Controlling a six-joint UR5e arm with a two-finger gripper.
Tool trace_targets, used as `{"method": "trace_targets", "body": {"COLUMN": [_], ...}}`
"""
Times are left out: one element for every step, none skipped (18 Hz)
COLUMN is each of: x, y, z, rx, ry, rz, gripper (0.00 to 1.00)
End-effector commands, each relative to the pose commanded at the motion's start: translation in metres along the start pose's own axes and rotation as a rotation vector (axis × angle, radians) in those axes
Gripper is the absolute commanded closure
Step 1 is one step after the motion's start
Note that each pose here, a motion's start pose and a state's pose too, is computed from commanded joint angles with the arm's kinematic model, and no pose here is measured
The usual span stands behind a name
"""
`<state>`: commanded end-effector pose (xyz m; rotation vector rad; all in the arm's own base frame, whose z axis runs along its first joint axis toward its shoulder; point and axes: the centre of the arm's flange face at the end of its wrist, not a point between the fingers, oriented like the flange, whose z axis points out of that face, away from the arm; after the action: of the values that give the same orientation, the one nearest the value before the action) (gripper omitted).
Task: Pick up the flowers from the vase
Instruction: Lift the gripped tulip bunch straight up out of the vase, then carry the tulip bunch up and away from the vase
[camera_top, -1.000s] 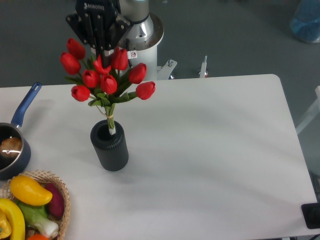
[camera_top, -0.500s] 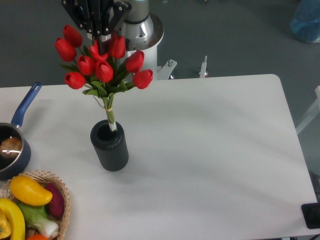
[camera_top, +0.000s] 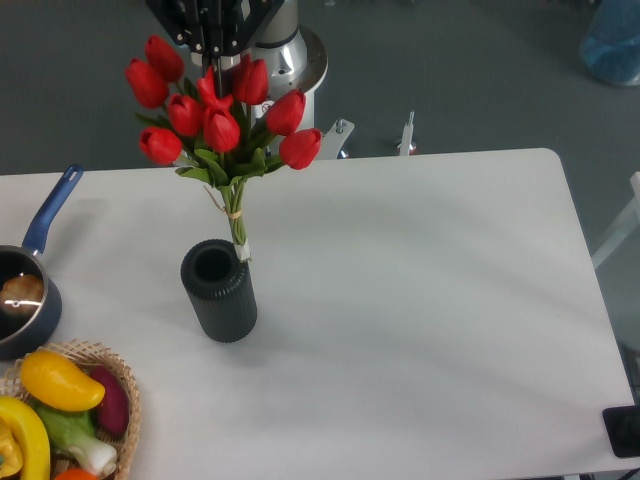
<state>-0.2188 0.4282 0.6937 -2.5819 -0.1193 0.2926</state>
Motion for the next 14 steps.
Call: {"method": "trace_targets", "body": {"x": [-0.003,-0.007,-0.008,-0.008,-0.008,-0.011,-0.014,-0.017,-0.022,-0.027,-0.034,-0.041,-0.053,-0.063], "y": [0.001,0.002,0.003,0.004,0.004,0.005,0.006,0.008,0.01,0.013,0.017,0.019,0.026,0.032], "z": [0.0,0.0,-0.001,-0.004,-0.004,-0.004,-0.005,-0.005,-0.003,-0.001,0.003,0.007,0.014,0.017], "rx": [0.003,0.004,0.006,0.009,0.009,0.008,0.008,0.009,0.004,-0.002,-0.01,-0.018,-0.033,-0.043], "ry": [0.002,0.001,-0.001,-0.005,-0.006,-0.009,-0.01,-0.012,-0.013,-0.017,-0.019,-0.021,-0.026,-0.032], "rz": [-0.006,-0.013,-0.016,-0.016,-0.018,-0.021,-0.028,-0.032,-0.038,-0.049,-0.061,-0.073,-0.083,-0.089], "gripper": [0.99,0.99,1.0,1.0,1.0,1.0,1.0,1.0,1.0,1.0,1.0,1.0,1.0,1.0]}}
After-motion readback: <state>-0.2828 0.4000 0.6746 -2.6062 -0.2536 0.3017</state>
